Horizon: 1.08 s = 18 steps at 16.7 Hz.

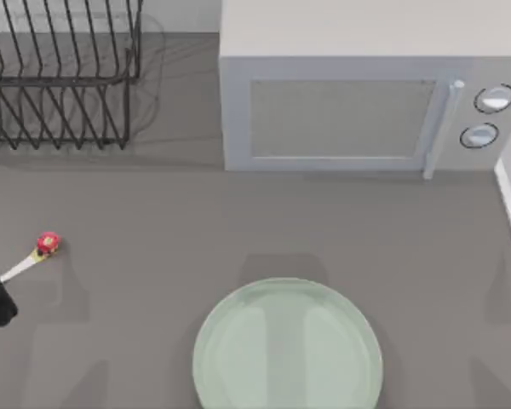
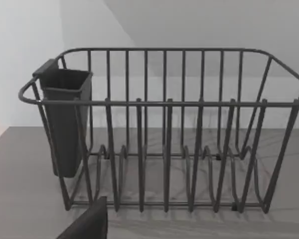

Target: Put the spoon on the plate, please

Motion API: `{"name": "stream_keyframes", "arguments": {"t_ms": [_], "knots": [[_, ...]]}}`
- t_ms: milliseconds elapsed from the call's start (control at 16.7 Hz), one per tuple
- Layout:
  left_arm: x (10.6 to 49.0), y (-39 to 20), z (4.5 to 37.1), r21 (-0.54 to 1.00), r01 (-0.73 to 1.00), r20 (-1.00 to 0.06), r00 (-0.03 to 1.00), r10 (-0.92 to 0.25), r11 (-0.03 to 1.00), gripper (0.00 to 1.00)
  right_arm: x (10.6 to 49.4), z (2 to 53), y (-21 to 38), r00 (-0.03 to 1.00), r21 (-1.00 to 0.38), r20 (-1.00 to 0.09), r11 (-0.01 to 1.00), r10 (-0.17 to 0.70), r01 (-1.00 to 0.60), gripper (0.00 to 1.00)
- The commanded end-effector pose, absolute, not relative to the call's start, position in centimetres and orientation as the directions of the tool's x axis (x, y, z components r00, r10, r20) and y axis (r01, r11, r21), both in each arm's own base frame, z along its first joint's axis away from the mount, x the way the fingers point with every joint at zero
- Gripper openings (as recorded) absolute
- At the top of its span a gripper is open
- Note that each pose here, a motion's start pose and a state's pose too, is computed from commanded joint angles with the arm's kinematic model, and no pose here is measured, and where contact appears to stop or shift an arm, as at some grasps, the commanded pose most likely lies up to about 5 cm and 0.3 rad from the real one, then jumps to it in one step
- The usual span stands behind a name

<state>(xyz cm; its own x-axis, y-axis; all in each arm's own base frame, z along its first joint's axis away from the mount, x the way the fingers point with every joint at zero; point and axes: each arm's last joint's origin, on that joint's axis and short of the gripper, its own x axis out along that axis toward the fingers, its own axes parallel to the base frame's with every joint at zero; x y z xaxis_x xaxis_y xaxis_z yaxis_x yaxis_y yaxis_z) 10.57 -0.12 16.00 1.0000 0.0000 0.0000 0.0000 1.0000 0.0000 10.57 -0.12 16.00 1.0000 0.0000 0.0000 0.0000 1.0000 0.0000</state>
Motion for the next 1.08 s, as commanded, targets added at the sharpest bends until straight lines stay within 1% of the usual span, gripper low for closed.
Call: {"name": "stream_keyframes", "arguments": {"t_ms": [180, 300, 420, 600, 720, 840, 960, 1080], "knots": [[10.6, -0.1, 16.2, 0.007, -0.001, -0.008, 1.000, 0.001, 1.000, 1.00, 10.6, 16.0, -0.1, 1.000, 0.000, 0.000, 1.000, 0.000, 0.000, 1.00], [10.6, -0.1, 17.1, 0.040, -0.004, -0.050, 0.999, 0.006, 0.999, 1.00, 10.6, 16.0, -0.1, 1.000, 0.000, 0.000, 1.000, 0.000, 0.000, 1.00], [10.9, 0.0, 18.4, 0.094, 0.003, -0.129, 0.992, 0.009, 0.996, 1.00, 10.6, 16.0, -0.1, 1.000, 0.000, 0.000, 1.000, 0.000, 0.000, 1.00], [12.3, 0.1, 20.7, 0.195, 0.053, -0.316, 0.949, 0.011, 0.979, 1.00, 10.6, 16.0, -0.1, 1.000, 0.000, 0.000, 1.000, 0.000, 0.000, 1.00], [14.0, 0.2, 22.0, 0.255, 0.124, -0.470, 0.883, 0.011, 0.959, 1.00, 10.6, 16.0, -0.1, 1.000, 0.000, 0.000, 1.000, 0.000, 0.000, 1.00], [16.4, 0.3, 22.8, 0.290, 0.221, -0.627, 0.779, 0.010, 0.931, 1.00, 10.6, 16.0, -0.1, 1.000, 0.000, 0.000, 1.000, 0.000, 0.000, 1.00], [19.2, 0.5, 22.9, 0.289, 0.335, -0.768, 0.641, 0.009, 0.897, 1.00, 10.6, 16.0, -0.1, 1.000, 0.000, 0.000, 1.000, 0.000, 0.000, 1.00], [22.0, 0.7, 22.6, 0.255, 0.446, -0.873, 0.488, 0.006, 0.858, 1.00, 10.6, 16.0, -0.1, 1.000, 0.000, 0.000, 1.000, 0.000, 0.000, 1.00]]}}
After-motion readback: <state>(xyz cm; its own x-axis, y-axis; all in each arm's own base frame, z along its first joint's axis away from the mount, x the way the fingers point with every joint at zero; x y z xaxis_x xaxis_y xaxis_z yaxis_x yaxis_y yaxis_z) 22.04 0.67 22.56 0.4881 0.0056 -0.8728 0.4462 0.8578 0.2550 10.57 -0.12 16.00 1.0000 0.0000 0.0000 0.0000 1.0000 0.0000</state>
